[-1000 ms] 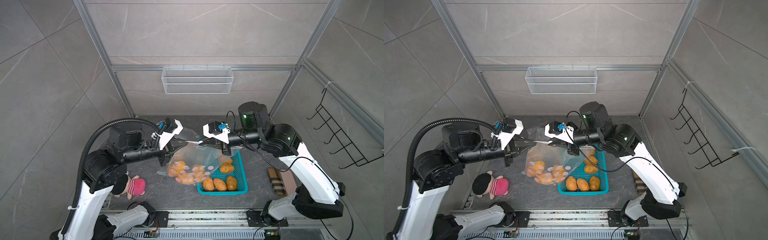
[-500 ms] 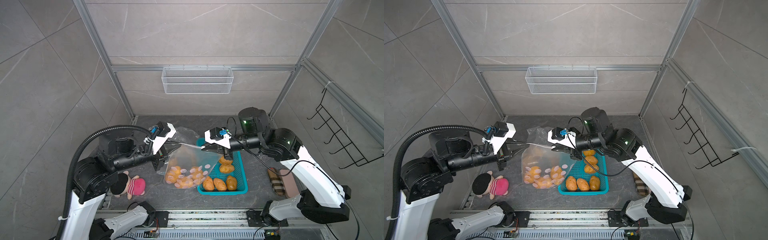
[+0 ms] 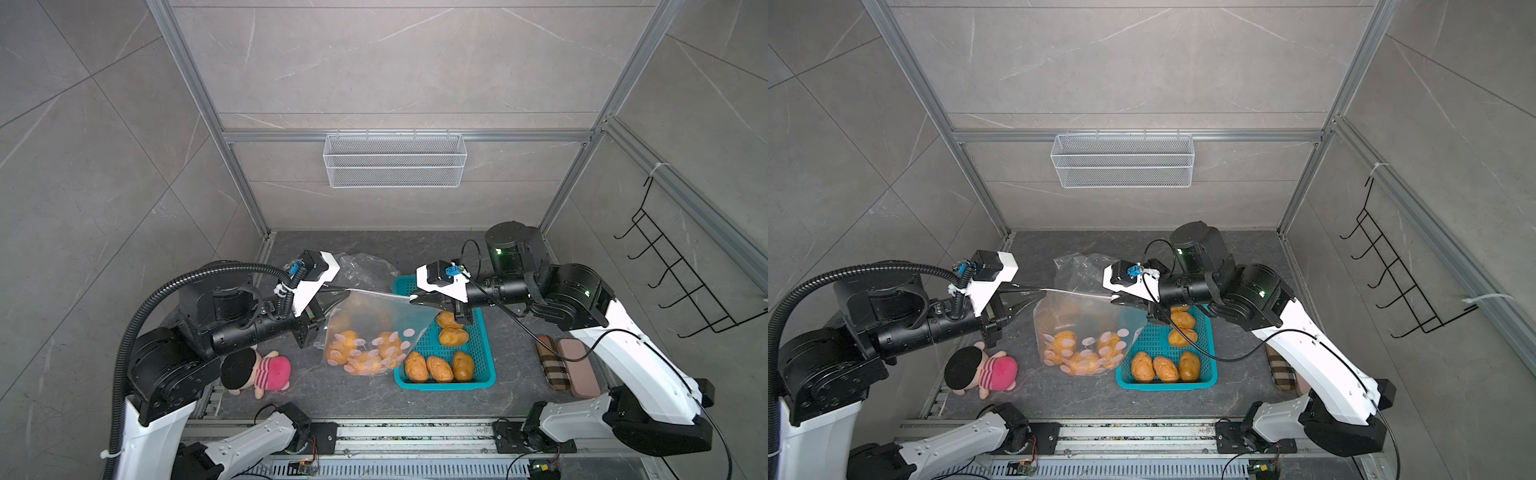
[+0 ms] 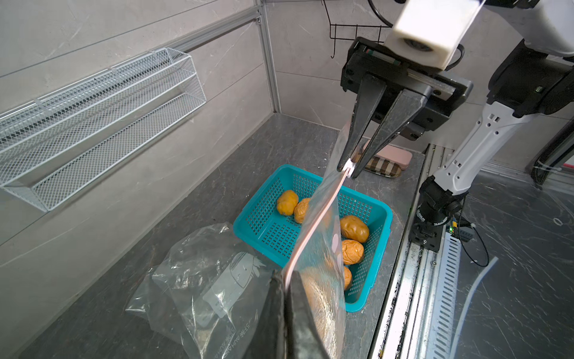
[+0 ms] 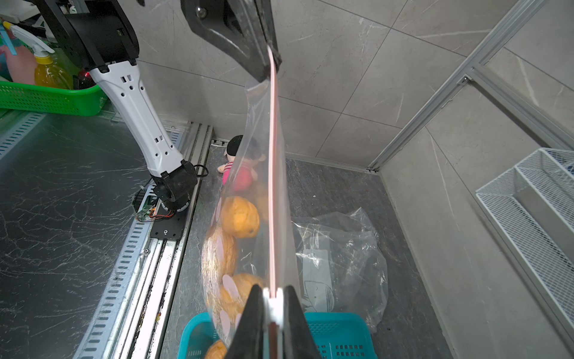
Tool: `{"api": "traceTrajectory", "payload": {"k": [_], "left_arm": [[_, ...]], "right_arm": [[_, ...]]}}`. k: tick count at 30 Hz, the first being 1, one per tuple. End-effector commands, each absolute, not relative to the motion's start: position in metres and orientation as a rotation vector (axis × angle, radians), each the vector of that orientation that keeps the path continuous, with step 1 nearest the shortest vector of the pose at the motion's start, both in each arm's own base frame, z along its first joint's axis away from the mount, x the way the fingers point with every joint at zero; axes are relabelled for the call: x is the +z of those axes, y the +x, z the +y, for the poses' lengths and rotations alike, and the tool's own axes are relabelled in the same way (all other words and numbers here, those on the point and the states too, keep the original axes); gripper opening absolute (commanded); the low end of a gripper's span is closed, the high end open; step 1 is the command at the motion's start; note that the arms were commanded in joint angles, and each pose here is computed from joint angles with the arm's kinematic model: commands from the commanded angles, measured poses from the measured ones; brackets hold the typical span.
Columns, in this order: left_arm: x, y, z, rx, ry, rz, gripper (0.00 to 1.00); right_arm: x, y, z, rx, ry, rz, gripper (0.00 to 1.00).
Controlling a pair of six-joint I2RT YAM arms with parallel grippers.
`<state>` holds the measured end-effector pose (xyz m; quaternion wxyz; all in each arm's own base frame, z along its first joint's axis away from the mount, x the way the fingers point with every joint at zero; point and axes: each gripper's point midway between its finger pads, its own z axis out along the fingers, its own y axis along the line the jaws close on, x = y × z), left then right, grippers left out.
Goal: Put the potatoes into a zipper bag and zip it
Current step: Zip the zipper on the zipper food storage bag.
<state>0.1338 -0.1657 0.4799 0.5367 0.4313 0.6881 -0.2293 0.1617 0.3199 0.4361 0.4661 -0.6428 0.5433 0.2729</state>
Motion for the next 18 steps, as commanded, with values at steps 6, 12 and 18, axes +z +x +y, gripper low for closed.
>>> {"api": "traceTrajectory", "payload": {"k": [6,12,18], "left_arm": [[0.525,0.127,-0.142,-0.466,0.910,1.490,0.00],[0.527,0.127,-0.139,-0.460,0.895,1.489,0.00],[0.528,0.126,-0.139,-0.458,0.894,1.485,0.00]], "right_arm": [[0.417,0.158,0.295,0.611,-1.576,1.467,0.00],[0.420,0.156,0.287,0.597,-1.564,1.472,0.00],[0.420,0.151,0.280,0.588,-1.561,1.482,0.00]]}}
